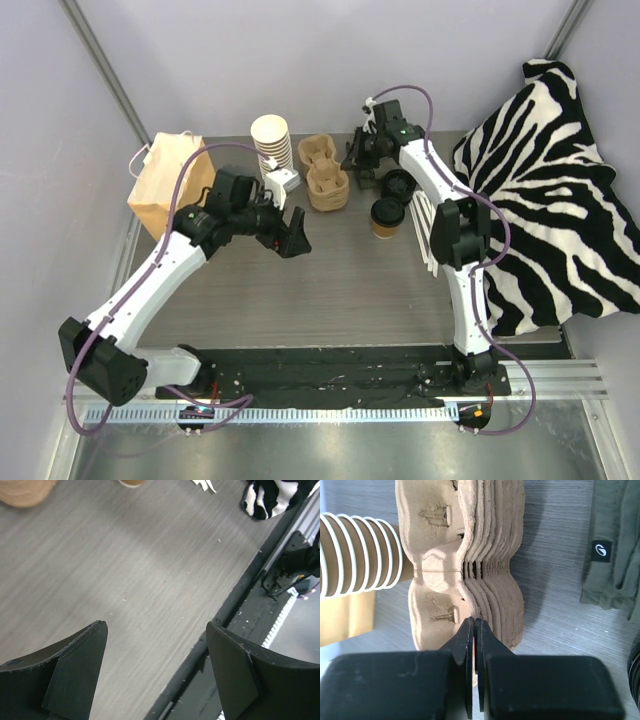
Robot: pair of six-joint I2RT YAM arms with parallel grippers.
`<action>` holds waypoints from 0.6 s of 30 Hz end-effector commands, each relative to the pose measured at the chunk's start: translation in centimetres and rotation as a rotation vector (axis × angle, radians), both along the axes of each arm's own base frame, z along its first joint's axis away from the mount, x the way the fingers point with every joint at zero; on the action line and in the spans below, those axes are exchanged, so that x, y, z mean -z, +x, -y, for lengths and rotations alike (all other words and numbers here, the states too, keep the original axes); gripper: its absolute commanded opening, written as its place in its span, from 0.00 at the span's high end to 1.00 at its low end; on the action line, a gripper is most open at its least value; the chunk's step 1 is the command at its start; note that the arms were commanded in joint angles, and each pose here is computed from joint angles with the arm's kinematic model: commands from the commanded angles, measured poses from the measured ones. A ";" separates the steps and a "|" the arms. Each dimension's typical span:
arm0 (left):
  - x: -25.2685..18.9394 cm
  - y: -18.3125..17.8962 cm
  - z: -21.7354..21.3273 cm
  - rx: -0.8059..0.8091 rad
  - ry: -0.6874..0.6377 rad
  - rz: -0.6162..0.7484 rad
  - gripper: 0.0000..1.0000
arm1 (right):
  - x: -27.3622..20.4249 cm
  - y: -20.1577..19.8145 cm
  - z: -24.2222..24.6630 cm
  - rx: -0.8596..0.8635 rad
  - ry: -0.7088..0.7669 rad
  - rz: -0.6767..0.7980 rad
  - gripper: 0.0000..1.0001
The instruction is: Pack the takeout coffee
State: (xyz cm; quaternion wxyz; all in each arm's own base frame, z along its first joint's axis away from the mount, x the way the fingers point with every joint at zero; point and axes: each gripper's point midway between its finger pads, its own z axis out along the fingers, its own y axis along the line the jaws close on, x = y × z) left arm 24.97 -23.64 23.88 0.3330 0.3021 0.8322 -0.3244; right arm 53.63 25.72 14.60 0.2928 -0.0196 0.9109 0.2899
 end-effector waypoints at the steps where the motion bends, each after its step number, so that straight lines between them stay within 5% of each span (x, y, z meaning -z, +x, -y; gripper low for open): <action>1: -3.4 3.3 0.5 0.003 0.002 0.174 0.16 | -6.2 0.3 -0.1 -0.003 0.154 0.082 0.99; 9: -5.3 9.8 0.6 -0.020 0.164 0.329 0.20 | -5.5 0.6 0.0 0.008 0.246 0.021 0.99; 18: -2.7 15.3 3.8 0.105 0.413 0.495 0.31 | -5.3 0.8 0.0 0.020 0.277 -0.001 0.99</action>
